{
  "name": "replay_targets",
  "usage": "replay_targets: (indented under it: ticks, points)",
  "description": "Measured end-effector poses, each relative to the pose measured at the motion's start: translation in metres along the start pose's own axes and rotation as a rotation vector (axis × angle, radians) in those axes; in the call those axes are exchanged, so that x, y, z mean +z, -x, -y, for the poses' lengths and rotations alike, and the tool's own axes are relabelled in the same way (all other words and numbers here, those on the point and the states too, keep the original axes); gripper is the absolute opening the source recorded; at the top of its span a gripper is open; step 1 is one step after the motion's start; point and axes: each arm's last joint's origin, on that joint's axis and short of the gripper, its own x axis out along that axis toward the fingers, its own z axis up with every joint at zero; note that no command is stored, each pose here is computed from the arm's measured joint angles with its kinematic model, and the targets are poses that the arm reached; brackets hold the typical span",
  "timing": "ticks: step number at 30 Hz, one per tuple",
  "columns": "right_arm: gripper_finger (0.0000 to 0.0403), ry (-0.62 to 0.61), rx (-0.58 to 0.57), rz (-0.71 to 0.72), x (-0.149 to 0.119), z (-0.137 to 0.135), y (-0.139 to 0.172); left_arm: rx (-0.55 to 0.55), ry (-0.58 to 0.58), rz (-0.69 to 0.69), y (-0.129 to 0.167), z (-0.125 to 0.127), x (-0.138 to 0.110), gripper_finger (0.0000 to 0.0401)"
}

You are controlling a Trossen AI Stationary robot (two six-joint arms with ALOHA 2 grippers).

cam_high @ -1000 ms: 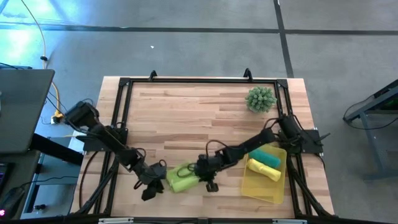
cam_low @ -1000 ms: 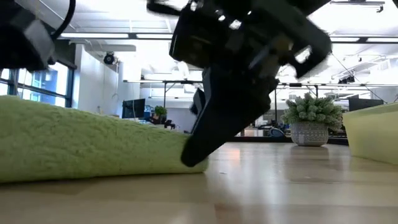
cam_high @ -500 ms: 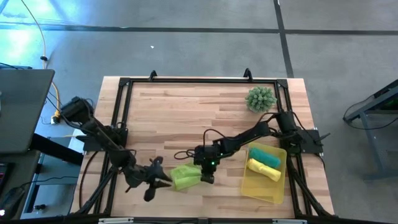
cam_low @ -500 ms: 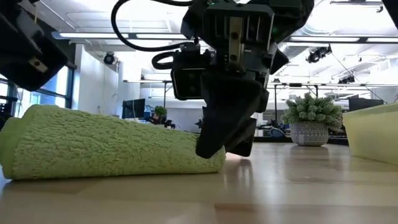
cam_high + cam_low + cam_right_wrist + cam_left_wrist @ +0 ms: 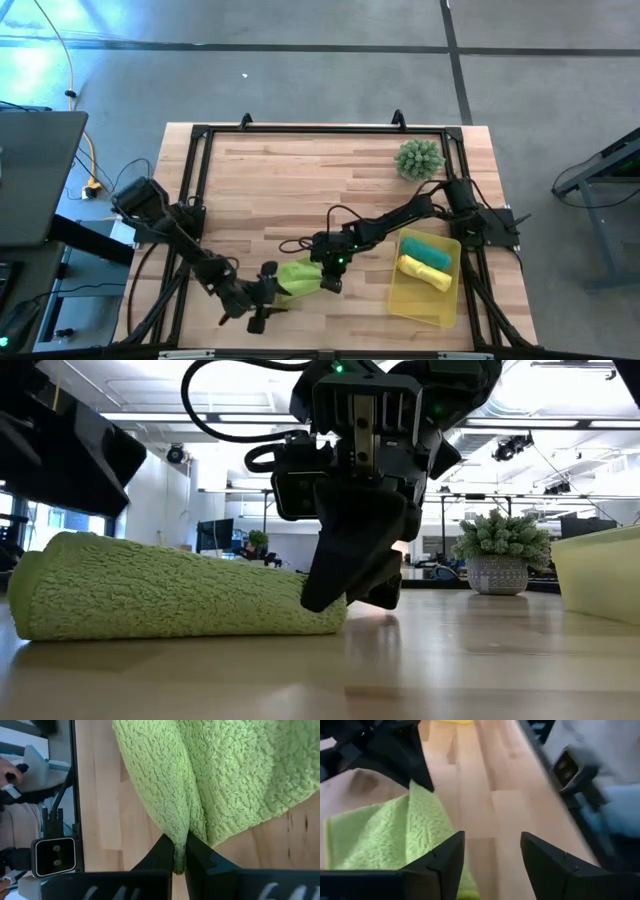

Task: Roll microfiber towels into tight, uniform cylinder then place into a basket
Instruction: Roll the green microfiber cloth

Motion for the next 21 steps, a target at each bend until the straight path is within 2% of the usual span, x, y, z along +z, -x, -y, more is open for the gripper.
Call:
replay_targets:
  ticks: [5,9,15,21]
  points:
    - [0.0004,0.001,0.001,0.002,0.000,0.000,0.000,0.155,-0.099,-0.062,-0.018,0.003,-0.007,0.0188]
    - [0.0005,0.004,0.002,0.004,0.001,0.000,0.000,0.223,-0.117,-0.157,-0.025,0.004,-0.012,0.0184]
    - [0.0026,0.092,0.008,0.030,0.003,-0.002,0.001,0.237,0.010,-0.237,-0.026,0.005,-0.015,0.0173]
    - [0.0095,0.314,0.031,0.056,0.013,-0.011,0.011,0.244,0.058,-0.258,-0.025,0.004,-0.017,0.0138]
